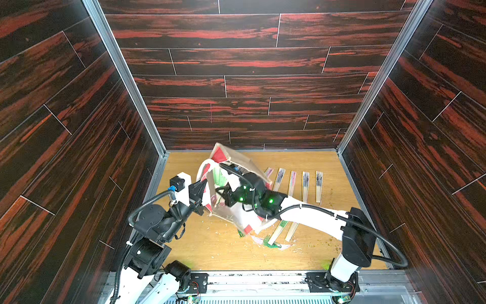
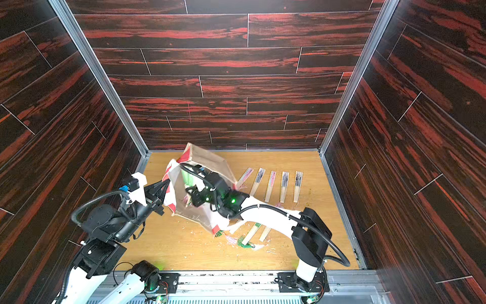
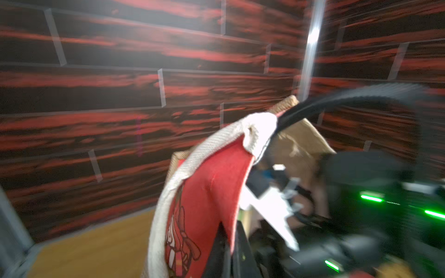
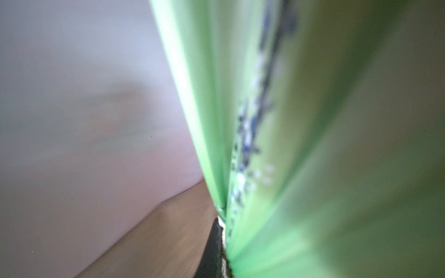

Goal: Take out the folding fans from the tote bags
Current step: Pick up the folding fan from the canvas bag, then place the folding fan at the center of the board.

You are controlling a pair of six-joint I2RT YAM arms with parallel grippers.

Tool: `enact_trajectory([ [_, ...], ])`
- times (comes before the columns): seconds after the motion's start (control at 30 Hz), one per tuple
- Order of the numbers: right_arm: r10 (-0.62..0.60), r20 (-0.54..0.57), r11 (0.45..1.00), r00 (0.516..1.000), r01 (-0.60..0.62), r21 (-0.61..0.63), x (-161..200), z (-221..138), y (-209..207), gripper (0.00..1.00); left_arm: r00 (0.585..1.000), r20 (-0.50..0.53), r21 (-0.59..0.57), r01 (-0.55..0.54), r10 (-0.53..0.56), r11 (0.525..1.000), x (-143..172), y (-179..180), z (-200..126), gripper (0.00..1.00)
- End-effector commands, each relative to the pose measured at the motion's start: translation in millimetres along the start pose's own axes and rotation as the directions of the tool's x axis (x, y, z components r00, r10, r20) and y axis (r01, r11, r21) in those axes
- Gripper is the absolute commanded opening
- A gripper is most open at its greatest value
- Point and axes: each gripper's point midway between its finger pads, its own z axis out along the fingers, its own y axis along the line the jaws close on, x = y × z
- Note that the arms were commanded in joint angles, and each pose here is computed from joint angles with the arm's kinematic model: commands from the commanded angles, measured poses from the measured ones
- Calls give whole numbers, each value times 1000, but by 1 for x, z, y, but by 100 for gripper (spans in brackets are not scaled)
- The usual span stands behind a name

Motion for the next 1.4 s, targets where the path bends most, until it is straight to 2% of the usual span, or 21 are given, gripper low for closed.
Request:
enact_trajectory([
  [0.0, -108, 80, 993, 991, 112, -45, -29, -23, 24, 0, 998, 56, -164, 9, 0, 986, -28, 27, -4, 0],
  [0.3, -82, 85, 993, 993, 89, -83, -33, -51, 36, 0, 1000, -11, -417, 4, -10, 909, -29, 71, -3, 0],
  [0.47, -71, 74, 991, 995, 78, -109, -33, -71, 43, 0, 997, -77, -570, -42, -2, 820, -26, 97, -9, 0],
  [0.6, -57, 36, 992, 998, 61, -110, -20, -81, 41, 0, 992, -127, -627, -97, 22, 773, -29, 108, -9, 0],
  [0.8, 14, 57, 995, 998, -8, -98, -28, -98, 31, 0, 990, -137, -638, -111, 30, 762, -27, 110, -12, 0],
  [0.97, 157, 93, 986, 983, -151, -69, -45, -108, -9, 0, 986, -167, -704, -129, 14, 698, -22, 122, -32, 0],
  [1.03, 224, 92, 975, 970, -223, -18, -45, -106, -37, 0, 985, -171, -742, -136, 11, 656, -25, 128, -46, 0],
  [1.1, 294, 71, 954, 953, -297, 40, -40, -99, -66, 0, 988, -155, -756, -127, 14, 642, -31, 130, -58, 0],
  [1.23, 407, -16, 905, 913, -401, 142, -17, -68, -116, 0, 997, -76, -746, -68, 17, 663, -47, 126, -76, 0],
  [1.37, 471, -123, 878, 874, -450, 163, 13, -22, -140, 0, 999, -31, -722, -33, 15, 691, -56, 121, -87, 0],
])
